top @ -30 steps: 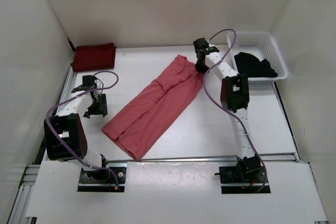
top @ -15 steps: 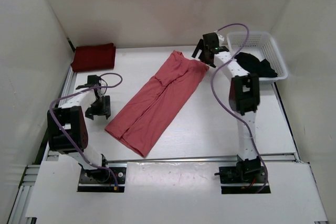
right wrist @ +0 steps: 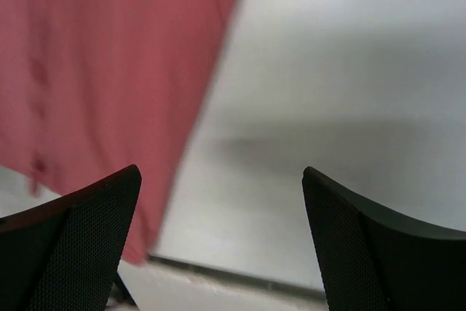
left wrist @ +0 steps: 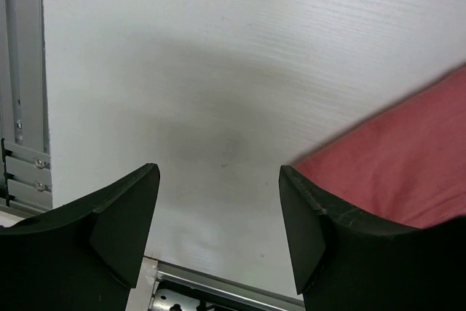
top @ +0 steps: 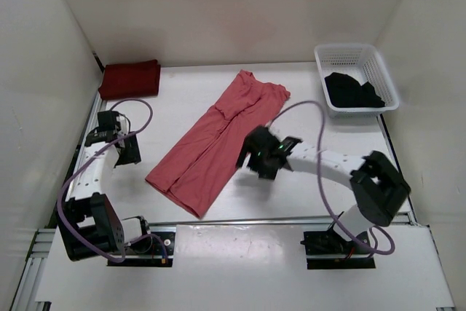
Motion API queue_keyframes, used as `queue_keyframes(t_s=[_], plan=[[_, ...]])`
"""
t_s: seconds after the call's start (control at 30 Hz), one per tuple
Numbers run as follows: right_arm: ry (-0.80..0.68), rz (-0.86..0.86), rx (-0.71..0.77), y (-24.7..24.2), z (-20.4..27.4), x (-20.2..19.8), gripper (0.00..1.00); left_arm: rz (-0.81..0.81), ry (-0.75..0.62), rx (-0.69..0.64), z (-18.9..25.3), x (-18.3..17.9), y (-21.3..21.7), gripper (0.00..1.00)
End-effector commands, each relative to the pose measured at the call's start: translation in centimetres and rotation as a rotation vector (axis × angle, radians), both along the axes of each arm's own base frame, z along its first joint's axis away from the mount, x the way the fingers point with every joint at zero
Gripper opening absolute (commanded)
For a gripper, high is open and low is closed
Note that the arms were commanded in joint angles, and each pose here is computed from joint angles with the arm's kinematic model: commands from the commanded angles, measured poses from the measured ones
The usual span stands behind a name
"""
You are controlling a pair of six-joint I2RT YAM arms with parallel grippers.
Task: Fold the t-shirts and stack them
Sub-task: Rotate the tshirt 90 degrees
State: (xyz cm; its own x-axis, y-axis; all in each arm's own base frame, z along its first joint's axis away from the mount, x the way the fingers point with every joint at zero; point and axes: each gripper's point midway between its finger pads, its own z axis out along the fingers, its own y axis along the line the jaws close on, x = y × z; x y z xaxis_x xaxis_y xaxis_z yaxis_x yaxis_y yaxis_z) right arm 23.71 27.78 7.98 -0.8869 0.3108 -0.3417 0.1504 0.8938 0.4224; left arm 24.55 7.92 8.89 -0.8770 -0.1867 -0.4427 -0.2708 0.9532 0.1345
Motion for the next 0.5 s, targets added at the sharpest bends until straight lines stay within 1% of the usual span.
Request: queue_keyframes(t_s=[0.0, 0.03, 0.07, 0.13, 0.17, 0.2, 0.23, 0.3, 0.33, 0.37, 0.43, 0.47], plan=[[0.181, -0.054, 0.177, 5.3, -0.7, -5.1, 0.94, -0.01, -0.018, -0.015, 0.4, -0.3, -0.5, 0.78], [0.204, -0.011, 0.181, 7.1, -0.9, -7.3, 0.93, -0.01, -0.027, -0.013, 0.7, -0.5, -0.5, 0.78], [0.227, -0.05, 0.192, 8.0, -1.1, -8.1, 0.91, -0.015, -0.039, -0.018, 1.0, -0.5, -0.7, 0.78], [0.259, -0.049, 0.191, 9.7, -1.9, -10.1, 0.86, -0.015, -0.045, -0.017, 1.0, -0.7, -0.7, 0.78], [0.278, -0.099, 0.216, 10.6, -1.9, -10.3, 0.81, -0.019, -0.05, -0.024, 0.9, -0.9, -0.9, 0.78], [0.289, -0.106, 0.23, 11.3, -2.1, -10.7, 0.79, -0.019, -0.05, -0.024, 0.9, -0.9, -0.9, 0.78], [0.308, -0.108, 0.236, 12.6, -2.6, -11.5, 0.79, -0.019, -0.048, -0.025, 0.7, -1.3, -1.0, 0.78], [0.332, -0.153, 0.274, 14.6, -2.7, -11.8, 0.78, -0.024, -0.053, -0.033, 0.7, -1.5, -1.2, 0.78], [0.338, -0.154, 0.248, 15.1, -4.0, -12.5, 0.78, -0.02, -0.069, -0.039, 1.0, -1.5, -1.2, 0.78], [0.327, -0.158, 0.264, 16.2, -3.5, -12.3, 0.76, -0.021, -0.082, -0.036, 1.3, -1.4, -1.2, 0.78], [0.338, -0.194, 0.251, 16.7, -4.7, -12.3, 0.73, -0.025, -0.085, -0.044, 1.2, -1.6, -1.4, 0.78], [0.335, -0.191, 0.264, 17.5, -4.3, -12.0, 0.71, -0.025, -0.077, -0.046, 1.1, -1.8, -1.4, 0.78]])
